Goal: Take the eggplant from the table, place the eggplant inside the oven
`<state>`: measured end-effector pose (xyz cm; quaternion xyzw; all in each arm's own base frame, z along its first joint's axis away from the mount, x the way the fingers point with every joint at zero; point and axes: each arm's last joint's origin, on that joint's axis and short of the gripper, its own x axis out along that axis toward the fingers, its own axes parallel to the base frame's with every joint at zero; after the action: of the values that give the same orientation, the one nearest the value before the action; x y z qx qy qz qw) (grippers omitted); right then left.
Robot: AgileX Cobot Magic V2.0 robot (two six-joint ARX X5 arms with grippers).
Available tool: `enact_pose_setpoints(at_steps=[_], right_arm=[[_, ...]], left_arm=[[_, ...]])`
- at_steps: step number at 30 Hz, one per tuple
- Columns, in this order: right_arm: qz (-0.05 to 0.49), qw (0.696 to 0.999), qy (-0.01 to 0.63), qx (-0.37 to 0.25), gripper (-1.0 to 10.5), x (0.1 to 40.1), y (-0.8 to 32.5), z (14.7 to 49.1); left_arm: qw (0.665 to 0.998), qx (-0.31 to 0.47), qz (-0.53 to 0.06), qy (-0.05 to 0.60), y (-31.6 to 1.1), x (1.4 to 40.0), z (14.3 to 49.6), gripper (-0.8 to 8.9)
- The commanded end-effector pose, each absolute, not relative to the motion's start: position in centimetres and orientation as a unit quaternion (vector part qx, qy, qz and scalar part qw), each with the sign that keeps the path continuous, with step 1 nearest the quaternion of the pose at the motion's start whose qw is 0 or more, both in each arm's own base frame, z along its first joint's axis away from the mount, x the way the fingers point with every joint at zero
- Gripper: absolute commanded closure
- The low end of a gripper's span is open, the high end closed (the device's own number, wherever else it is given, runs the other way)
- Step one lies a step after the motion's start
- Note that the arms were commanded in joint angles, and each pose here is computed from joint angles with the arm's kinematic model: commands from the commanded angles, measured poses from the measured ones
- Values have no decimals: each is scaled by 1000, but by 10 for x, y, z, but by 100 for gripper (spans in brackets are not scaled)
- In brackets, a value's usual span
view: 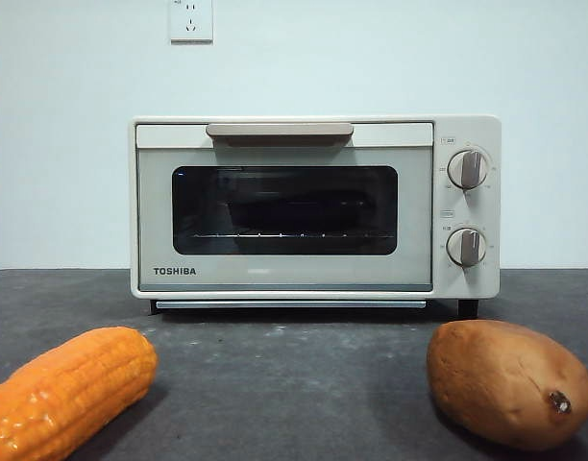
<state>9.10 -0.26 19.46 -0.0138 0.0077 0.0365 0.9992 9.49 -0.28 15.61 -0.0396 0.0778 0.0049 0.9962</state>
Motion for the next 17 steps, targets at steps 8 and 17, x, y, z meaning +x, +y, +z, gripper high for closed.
enact_pose_setpoints(at_steps=[8,17], right_arm=[[45,996,75,30,942,96,-2,152],[48,995,76,31,942,96,-1,152]], left_arm=[[995,-32,5,91,-3,96,148,809],[995,-32,5,91,-3,96,148,809]])
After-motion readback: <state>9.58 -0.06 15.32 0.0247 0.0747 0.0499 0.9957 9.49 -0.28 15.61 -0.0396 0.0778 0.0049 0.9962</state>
